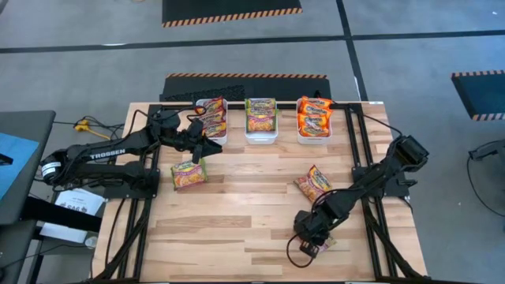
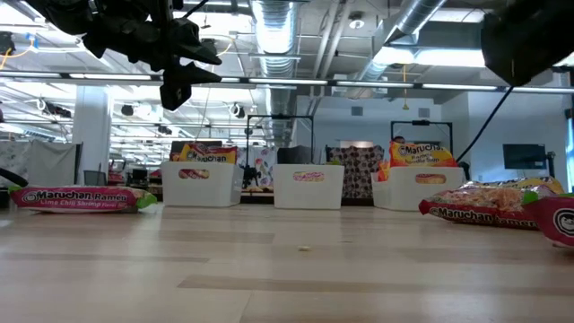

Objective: Sort Maruchan noodles
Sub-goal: Put the green noodle pack into the middle white bin

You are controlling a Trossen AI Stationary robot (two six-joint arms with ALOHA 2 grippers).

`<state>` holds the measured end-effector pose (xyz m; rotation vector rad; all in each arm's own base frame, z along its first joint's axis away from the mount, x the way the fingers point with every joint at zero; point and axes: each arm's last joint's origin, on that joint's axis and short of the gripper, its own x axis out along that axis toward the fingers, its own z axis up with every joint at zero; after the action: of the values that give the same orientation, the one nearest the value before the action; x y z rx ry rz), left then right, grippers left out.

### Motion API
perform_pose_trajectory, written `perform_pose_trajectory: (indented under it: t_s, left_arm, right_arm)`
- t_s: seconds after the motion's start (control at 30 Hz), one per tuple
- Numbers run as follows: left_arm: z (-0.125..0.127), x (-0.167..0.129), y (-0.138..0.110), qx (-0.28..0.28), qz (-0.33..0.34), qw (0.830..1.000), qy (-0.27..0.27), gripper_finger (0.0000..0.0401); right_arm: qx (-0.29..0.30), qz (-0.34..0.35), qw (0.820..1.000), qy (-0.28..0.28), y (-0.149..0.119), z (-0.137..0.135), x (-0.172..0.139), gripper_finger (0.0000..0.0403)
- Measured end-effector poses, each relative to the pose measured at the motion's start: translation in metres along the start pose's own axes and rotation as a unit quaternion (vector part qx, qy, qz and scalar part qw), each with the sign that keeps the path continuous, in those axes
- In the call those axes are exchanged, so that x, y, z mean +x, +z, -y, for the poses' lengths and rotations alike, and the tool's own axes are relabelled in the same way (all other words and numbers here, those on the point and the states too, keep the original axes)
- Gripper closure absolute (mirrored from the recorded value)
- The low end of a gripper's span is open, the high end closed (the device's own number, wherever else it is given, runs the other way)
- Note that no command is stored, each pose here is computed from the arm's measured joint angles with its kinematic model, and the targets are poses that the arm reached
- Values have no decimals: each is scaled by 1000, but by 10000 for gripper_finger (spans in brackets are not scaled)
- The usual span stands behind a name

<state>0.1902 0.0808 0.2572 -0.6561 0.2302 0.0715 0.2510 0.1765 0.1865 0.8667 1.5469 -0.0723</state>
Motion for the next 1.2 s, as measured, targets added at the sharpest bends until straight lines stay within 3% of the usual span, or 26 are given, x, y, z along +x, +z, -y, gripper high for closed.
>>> perform_pose_trajectory:
  t_s: [0.27,0.53,0.8,1.0,1.2]
  left_arm:
    - [0,0,0,18,0,1000,0,285]
    - [0,0,1,49,4,999,3,285]
    - [-1,0,1,46,16,999,25,285]
    - [-1,0,1,43,17,999,26,285]
    - [-1,0,1,42,18,999,27,285]
  right_arm:
    - [29,72,997,2,16,-12,-20,387]
    - [31,112,991,-69,19,-10,-69,387]
    - [28,163,979,-115,-12,24,-122,387]
    - [11,177,981,-85,-35,55,-140,387]
    - [25,178,982,-56,-52,89,-139,387]
